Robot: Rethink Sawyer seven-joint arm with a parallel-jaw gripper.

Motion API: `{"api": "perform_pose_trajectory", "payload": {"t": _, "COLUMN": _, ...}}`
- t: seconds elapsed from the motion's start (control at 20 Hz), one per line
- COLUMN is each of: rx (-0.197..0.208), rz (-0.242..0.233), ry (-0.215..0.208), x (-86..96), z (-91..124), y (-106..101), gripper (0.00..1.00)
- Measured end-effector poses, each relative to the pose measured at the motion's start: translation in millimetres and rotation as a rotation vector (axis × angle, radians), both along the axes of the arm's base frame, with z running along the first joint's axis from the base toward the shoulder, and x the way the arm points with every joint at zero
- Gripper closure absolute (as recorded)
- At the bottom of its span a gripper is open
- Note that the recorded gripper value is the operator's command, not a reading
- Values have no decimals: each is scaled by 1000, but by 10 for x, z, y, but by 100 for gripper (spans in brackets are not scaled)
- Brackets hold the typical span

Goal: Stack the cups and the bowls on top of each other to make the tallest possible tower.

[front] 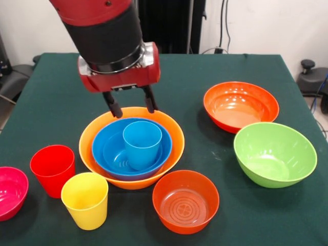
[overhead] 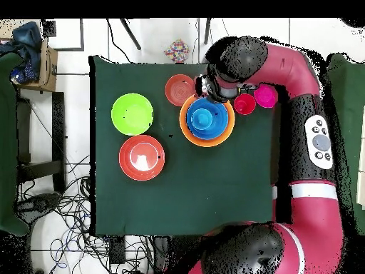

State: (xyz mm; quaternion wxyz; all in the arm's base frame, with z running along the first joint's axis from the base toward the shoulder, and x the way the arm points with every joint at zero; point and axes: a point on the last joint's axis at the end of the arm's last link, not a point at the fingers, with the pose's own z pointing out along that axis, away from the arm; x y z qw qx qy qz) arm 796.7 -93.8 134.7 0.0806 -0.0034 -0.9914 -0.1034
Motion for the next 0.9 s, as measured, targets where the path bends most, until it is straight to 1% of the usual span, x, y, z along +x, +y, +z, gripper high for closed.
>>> {"api": "perform_pose_trajectory", "payload": {"t": 0.15, "rx": -6, "rz": -14, "ry": -18, "x": 53, "z": 62, "y": -89, "gripper": 0}}
{"api": "perform_pose_trajectory", "payload": {"t": 0.55, "rx": -13, "rz": -42, "ry": -40, "x": 122, "z": 114, "y": -264, "gripper": 0}}
{"api": "perform_pose_trajectory", "payload": {"t": 0.75, "rx": -18, "rz": -63, "ry": -66, "x": 229, "z": 137, "y": -352, "gripper": 0}}
{"api": "perform_pose_trajectory", "payload": {"t": 0.9, "rx": -22, "rz": -89, "ry": -94, "x": 363, "z": 139, "y": -443, "gripper": 0}}
